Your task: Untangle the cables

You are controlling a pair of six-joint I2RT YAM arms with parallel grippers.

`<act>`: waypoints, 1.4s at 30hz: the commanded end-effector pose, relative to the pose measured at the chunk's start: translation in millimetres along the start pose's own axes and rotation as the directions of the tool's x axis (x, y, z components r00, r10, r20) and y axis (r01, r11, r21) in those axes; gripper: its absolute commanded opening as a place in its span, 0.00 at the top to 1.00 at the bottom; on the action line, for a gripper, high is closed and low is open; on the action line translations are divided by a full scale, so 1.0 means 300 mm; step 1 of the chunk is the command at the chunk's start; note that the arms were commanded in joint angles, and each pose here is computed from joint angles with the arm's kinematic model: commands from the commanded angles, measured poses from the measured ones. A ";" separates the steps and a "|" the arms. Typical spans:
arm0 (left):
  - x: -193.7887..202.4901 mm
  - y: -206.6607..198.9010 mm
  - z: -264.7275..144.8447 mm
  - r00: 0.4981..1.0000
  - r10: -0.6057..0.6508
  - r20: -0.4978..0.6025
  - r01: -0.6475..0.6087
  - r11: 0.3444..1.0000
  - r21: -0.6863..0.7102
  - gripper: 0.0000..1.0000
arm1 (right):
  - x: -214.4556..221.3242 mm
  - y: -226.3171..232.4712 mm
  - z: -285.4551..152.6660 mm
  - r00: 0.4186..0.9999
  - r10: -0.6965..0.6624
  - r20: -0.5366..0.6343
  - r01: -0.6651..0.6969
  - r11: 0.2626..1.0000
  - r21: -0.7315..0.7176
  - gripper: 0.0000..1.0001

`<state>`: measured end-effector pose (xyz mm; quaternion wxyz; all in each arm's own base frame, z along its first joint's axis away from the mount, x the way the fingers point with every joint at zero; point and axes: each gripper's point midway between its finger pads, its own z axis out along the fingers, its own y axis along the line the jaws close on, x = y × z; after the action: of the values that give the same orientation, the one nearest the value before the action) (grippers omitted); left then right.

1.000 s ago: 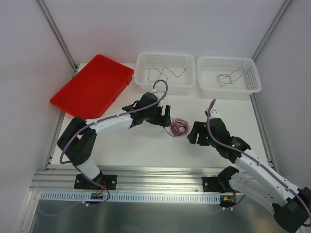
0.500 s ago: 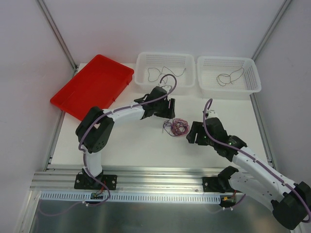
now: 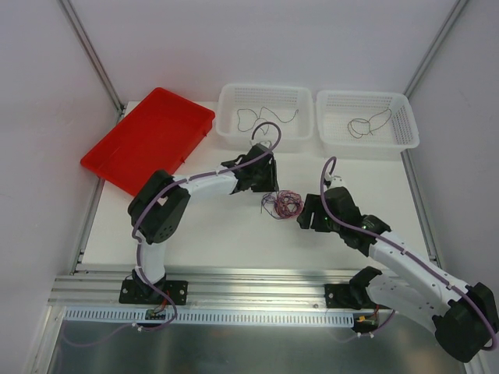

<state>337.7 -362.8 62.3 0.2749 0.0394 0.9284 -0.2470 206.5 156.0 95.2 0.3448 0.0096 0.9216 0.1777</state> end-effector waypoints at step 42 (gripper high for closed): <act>0.017 -0.049 -0.297 0.995 -0.029 0.095 0.026 0.999 0.041 1.00 | -0.085 0.214 0.394 0.974 0.219 -0.057 -0.226 0.958 -0.177 0.65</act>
<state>292.0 -334.4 103.1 0.2911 0.0095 0.9227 -0.2526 279.1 234.0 33.5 0.2847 0.0671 0.9211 0.2569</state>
